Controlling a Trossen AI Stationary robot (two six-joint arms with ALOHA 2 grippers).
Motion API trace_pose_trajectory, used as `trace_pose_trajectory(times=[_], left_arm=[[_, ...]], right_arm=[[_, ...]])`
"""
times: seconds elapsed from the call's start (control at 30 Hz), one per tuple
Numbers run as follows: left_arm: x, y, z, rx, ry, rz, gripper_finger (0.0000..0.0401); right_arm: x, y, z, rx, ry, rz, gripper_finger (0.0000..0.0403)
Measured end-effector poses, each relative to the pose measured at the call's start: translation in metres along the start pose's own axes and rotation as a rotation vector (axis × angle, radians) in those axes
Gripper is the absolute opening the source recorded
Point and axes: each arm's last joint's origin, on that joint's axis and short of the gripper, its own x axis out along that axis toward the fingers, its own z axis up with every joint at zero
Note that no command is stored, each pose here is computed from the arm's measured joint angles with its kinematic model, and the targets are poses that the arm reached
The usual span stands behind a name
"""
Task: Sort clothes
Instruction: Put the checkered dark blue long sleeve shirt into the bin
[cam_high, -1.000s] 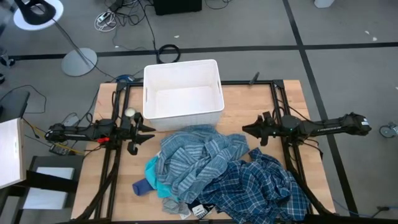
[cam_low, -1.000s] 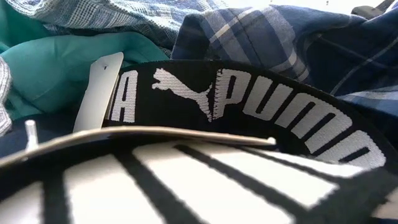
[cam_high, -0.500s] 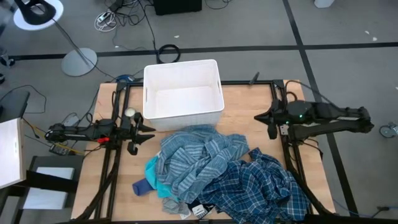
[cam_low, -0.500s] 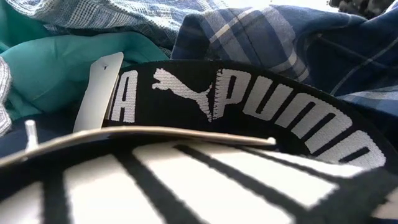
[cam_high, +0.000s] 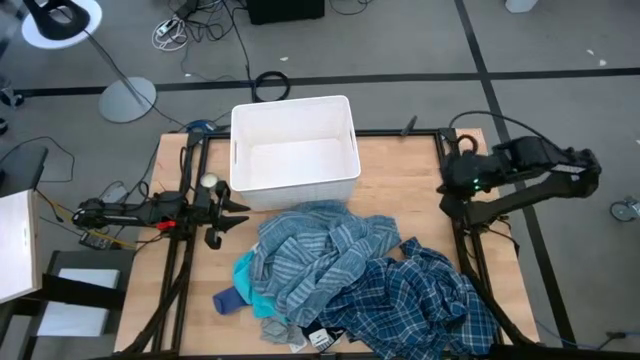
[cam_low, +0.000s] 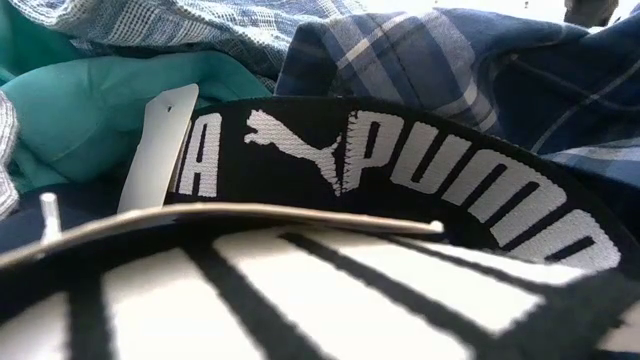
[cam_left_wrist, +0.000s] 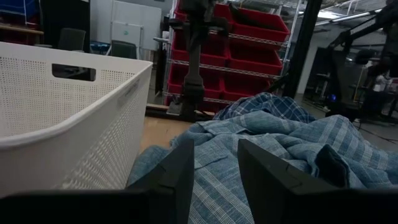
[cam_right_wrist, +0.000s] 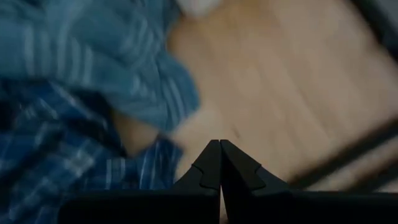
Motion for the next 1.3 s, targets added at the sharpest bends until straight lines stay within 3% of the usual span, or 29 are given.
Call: trace_pose_trajectory(times=[0.2,0.4,0.77,0.93,1.3], left_arm=[[0.0,0.0,0.0,0.0,0.0,0.0,0.0128],[0.0,0.0,0.0,0.0,0.0,0.0,0.0128],[0.0,0.0,0.0,0.0,0.0,0.0,0.0128],[0.0,0.0,0.0,0.0,0.0,0.0,0.0128],[0.0,0.0,0.0,0.0,0.0,0.0,0.0128]], right_arm=[[0.004,0.029,0.018,-0.018,0.06,0.078,0.0003],[0.018,0.041,0.024,0.071,0.133,0.017,0.0026],[0.035,0.064,0.025,0.047,0.311,0.071,0.016],[0.039,0.083,0.022,0.117,0.337,0.1,0.0214],[0.071,0.149,-0.013,0.138,0.384,0.103,0.0268]])
